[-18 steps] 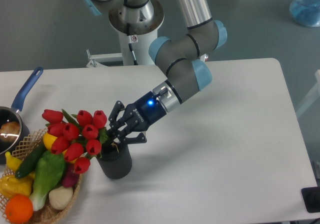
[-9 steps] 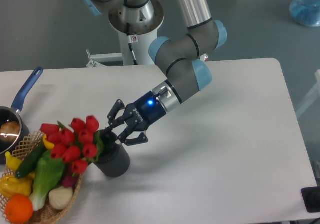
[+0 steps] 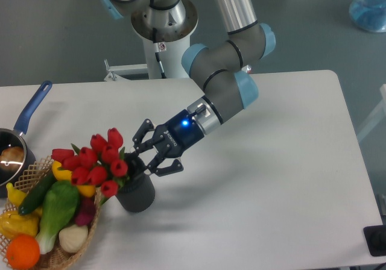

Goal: Insert the flowers into the vase

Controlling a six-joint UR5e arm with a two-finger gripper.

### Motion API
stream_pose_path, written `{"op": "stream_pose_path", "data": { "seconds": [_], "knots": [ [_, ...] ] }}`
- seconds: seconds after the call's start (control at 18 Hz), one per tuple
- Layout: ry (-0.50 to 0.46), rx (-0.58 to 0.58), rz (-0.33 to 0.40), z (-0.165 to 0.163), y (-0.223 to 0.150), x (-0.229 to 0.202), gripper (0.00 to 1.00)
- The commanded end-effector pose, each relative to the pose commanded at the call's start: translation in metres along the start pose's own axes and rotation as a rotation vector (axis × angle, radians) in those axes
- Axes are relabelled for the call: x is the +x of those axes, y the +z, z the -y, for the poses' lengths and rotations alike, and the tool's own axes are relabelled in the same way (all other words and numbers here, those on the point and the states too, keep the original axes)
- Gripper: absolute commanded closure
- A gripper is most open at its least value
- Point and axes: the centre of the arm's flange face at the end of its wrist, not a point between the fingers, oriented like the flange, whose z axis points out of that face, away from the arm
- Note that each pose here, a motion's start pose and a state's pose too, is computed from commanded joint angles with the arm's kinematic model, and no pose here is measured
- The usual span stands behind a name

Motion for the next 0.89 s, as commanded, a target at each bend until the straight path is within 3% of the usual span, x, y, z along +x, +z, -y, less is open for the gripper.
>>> {"op": "stream_pose_path", "data": {
  "seconds": [0.06, 0.17, 0.22, 0.56, 0.72, 0.89],
  "knots": [
    [0.004, -0.001, 0.012, 0.001, -0.006, -0.003, 0.29],
    [0.006, -0.002, 0.038, 0.005, -0.02, -0.009, 0.04],
    [0.016, -0.002, 0.059, 0.011, -0.031, -0.011, 0.0],
    [0.039, -0.035, 0.195, 0.049, -0.1, -0.019, 0.0],
    [0.026, -0.178, 0.3, 0.071, -0.13, -0.021, 0.0],
    [0.011, -0.399, 0.413, 0.072, -0.15, -0.024, 0.0]
  ]
}}
